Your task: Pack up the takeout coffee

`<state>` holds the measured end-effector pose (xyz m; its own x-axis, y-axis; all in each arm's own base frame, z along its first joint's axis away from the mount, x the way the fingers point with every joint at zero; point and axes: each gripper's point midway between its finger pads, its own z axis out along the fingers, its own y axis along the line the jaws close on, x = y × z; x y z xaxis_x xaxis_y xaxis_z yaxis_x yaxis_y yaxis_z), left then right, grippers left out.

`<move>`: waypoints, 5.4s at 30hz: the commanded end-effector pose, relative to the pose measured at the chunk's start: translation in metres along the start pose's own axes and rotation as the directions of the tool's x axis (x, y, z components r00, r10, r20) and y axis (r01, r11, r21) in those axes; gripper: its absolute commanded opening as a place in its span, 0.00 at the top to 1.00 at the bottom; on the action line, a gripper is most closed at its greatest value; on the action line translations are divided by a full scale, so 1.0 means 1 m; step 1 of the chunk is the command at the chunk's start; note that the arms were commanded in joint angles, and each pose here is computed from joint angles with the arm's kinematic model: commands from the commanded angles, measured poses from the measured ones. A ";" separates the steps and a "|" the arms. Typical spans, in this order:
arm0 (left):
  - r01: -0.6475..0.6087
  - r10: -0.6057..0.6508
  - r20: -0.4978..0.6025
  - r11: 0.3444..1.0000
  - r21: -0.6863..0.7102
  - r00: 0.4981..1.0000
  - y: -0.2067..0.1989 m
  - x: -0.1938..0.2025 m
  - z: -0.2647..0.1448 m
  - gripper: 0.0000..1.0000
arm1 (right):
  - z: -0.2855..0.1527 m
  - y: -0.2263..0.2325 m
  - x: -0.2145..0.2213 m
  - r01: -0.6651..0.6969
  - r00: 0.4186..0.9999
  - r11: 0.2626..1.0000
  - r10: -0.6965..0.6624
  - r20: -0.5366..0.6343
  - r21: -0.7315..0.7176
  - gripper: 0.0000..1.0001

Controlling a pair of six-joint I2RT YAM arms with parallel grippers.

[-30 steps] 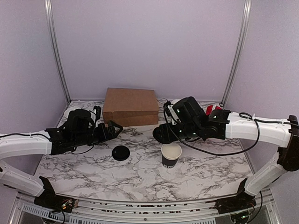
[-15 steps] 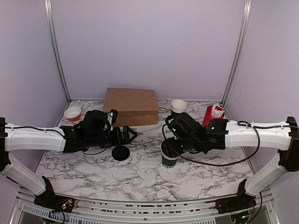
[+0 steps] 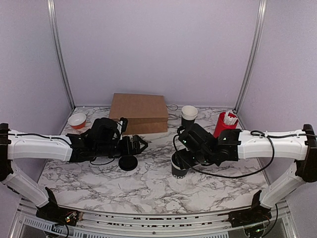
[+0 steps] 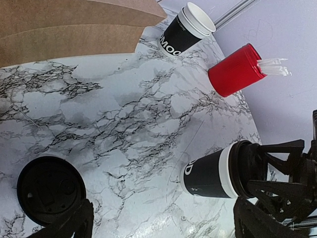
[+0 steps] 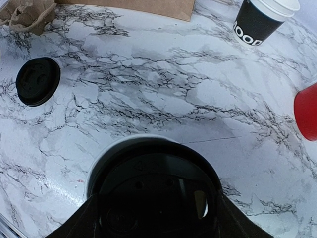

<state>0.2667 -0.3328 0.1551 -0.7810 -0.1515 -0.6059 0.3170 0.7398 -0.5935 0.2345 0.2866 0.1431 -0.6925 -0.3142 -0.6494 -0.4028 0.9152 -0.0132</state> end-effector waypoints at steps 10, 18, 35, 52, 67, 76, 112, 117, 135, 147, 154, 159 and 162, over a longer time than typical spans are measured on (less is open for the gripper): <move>-0.006 0.007 -0.002 1.000 0.016 1.000 -0.010 -0.002 0.002 0.01 | -0.009 0.010 -0.019 -0.040 0.996 0.998 0.043 0.074 -0.042 0.35; -0.007 0.007 -0.008 1.000 0.018 1.000 -0.012 0.000 0.005 0.01 | 0.003 0.013 -0.006 -0.039 0.998 0.998 0.041 0.041 -0.049 0.36; -0.024 0.026 -0.055 0.999 0.036 0.998 -0.023 0.013 0.021 0.01 | 0.017 0.012 0.024 -0.021 0.999 1.000 0.020 -0.031 -0.018 0.36; -0.063 0.067 -0.104 0.997 0.047 0.992 -0.036 0.028 0.034 0.01 | 0.007 0.009 0.028 -0.007 0.997 1.000 0.007 -0.072 0.005 0.29; -0.111 0.120 -0.208 0.992 0.056 0.971 -0.059 0.054 0.072 0.13 | 0.019 0.011 0.044 -0.005 0.995 1.000 0.005 -0.105 -0.004 0.29; -0.136 0.137 -0.220 0.990 0.019 0.966 -0.054 0.057 0.086 0.19 | 0.021 0.012 0.046 0.003 0.994 1.000 -0.003 -0.111 -0.005 0.29; -0.227 0.101 -0.393 0.930 -0.289 0.914 0.047 0.136 0.095 0.27 | 0.020 0.019 0.068 0.006 0.986 1.000 -0.010 -0.164 -0.026 0.27; -0.230 0.097 -0.398 0.925 -0.303 0.912 0.053 0.141 0.091 0.28 | 0.015 0.021 0.065 0.005 0.989 1.000 -0.009 -0.149 -0.027 0.26; -0.231 0.146 -0.332 0.944 -0.235 0.932 0.013 0.111 0.081 0.29 | -0.015 0.029 0.019 -0.072 0.997 0.991 0.072 -0.005 -0.114 0.22; -0.234 0.188 -0.252 0.958 -0.166 0.949 -0.038 0.071 0.070 0.29 | -0.007 0.007 0.023 -0.105 0.994 0.993 0.104 -0.022 -0.051 0.35; -0.247 0.218 -0.189 0.958 -0.145 0.957 -0.063 0.041 0.055 0.29 | -0.001 0.007 0.032 -0.074 0.997 0.994 0.071 -0.036 -0.083 0.35; -0.273 0.255 -0.131 0.951 -0.145 0.958 -0.085 0.010 0.042 0.32 | 0.002 0.010 0.035 -0.048 0.998 0.993 0.045 -0.032 -0.110 0.35; -0.281 0.267 -0.116 0.950 -0.133 0.957 -0.095 0.001 0.037 0.36 | 0.004 0.013 0.034 -0.035 0.999 0.992 0.032 -0.029 -0.123 0.35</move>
<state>0.2540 -0.4340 0.1540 -0.7647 0.1229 -0.6325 0.4244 0.8347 -0.3510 0.2132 0.2935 0.1351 -0.7101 -0.2320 -0.6648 -0.4155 0.9003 0.1296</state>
